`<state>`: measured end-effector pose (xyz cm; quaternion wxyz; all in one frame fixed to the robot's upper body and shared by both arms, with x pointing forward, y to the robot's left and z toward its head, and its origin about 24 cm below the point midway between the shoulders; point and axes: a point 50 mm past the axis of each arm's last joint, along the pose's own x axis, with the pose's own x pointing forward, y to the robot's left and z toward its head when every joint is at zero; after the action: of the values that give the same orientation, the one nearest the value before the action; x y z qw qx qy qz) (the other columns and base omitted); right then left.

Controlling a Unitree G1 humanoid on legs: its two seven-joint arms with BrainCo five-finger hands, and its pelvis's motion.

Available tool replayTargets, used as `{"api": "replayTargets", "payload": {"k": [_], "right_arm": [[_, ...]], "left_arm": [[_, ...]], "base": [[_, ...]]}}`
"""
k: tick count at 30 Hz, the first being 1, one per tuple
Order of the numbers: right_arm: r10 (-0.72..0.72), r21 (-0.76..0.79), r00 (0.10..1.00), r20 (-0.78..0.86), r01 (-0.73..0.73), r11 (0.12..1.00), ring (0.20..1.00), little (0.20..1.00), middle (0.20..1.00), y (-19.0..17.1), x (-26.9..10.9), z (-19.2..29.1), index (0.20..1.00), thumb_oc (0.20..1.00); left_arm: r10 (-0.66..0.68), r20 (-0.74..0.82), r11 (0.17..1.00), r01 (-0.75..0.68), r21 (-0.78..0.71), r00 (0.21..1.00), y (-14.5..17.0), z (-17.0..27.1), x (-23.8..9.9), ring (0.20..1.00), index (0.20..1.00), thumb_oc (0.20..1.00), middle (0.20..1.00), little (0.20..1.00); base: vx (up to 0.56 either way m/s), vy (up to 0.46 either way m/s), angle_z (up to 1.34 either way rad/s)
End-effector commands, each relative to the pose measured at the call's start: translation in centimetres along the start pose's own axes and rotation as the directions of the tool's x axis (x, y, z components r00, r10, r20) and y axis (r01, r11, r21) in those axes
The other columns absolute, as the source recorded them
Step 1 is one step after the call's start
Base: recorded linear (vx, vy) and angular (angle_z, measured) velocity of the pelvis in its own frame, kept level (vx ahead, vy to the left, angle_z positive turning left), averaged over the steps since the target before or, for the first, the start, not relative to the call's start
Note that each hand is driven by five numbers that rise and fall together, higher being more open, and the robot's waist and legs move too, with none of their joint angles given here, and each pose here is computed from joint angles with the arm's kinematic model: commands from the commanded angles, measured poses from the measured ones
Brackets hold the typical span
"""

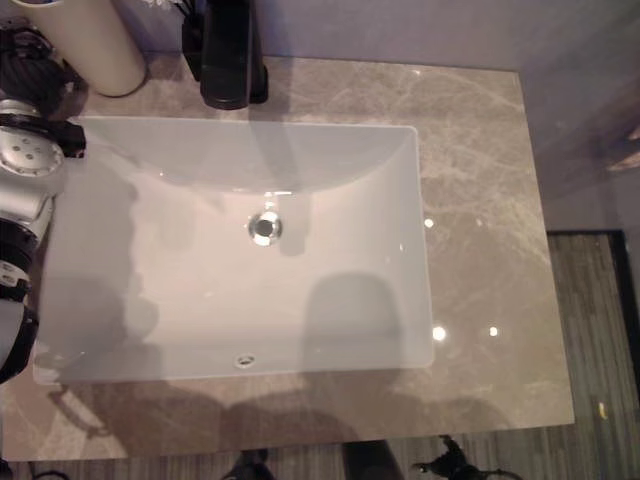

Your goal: Put brush and paste in cup on sink, flatten towel.

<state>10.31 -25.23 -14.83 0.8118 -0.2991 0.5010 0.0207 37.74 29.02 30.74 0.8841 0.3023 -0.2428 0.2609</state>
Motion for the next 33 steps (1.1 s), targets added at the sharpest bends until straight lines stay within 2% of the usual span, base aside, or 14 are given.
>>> {"api": "replayTargets", "payload": {"k": [1,12,15,18,19,23,32,33], "right_arm": [[-0.083,0.019,0.997,-0.005,0.083,0.996,1.0,1.0,1.0,-2.9,0.4,0.2,1.0,1.0],[-0.105,-0.006,0.994,-0.039,0.105,0.994,1.0,1.0,1.0,-3.4,0.2,-0.8,1.0,1.0],[-0.112,-0.003,0.992,-0.056,0.112,0.994,1.0,1.0,1.0,-3.5,0.1,-1.2,1.0,1.0],[-0.094,-0.002,0.995,-0.042,0.094,0.996,1.0,1.0,1.0,-3.1,0.2,-0.7,1.0,1.0],[-0.086,0.016,0.996,-0.031,0.086,0.996,1.0,1.0,1.0,-3.2,0.2,-0.6,1.0,1.0],[-0.095,0.035,0.994,-0.058,0.097,0.995,1.0,1.0,1.0,-3.8,0.1,-1.3,1.0,1.0],[-0.045,0.044,0.971,-0.235,0.057,0.997,1.0,1.0,1.0,-2.9,-1.2,-5.8,1.0,1.0],[-0.044,0.067,0.967,-0.253,0.063,0.996,1.0,1.0,1.0,-2.7,-1.3,-6.2,1.0,1.0]], "left_arm": [[0.023,0.097,0.998,-0.018,-0.054,0.995,0.4,1.7,0.2,0.2,0.2,0.2,0.2,0.2],[0.107,-0.027,0.993,-0.106,0.043,0.994,0.8,-2.1,-1.1,0.2,0.2,0.2,0.2,0.2],[0.132,-0.028,0.991,-0.132,0.0,0.991,0.5,-2.8,-2.2,0.2,0.2,0.2,0.2,0.2],[0.214,0.009,0.974,-0.212,-0.081,0.977,1.6,-4.5,-5.8,0.2,0.2,0.2,0.2,0.2],[0.243,0.005,0.965,-0.242,-0.099,0.97,2.6,-5.8,-8.1,0.2,0.2,0.2,0.2,0.2],[0.261,-0.021,0.958,-0.262,-0.114,0.965,3.4,-7.2,-11.1,0.2,0.2,0.2,0.2,0.2],[0.175,-0.098,0.973,-0.188,-0.138,0.98,3.5,-9.2,-17.6,0.2,0.2,0.2,0.2,0.2],[0.16,-0.105,0.976,-0.174,-0.135,0.982,3.5,-9.4,-18.2,0.222,0.222,0.222,0.222,0.222]], "base": [[0.0,0.0,0.0],[0.0,-0.001,-0.03],[-0.01,-0.018,0.01],[0.0,-0.011,-0.14],[0.02,0.032,-0.42],[-0.01,0.07,-0.43],[-0.15,0.187,0.15],[-0.45,0.295,0.02]]}}
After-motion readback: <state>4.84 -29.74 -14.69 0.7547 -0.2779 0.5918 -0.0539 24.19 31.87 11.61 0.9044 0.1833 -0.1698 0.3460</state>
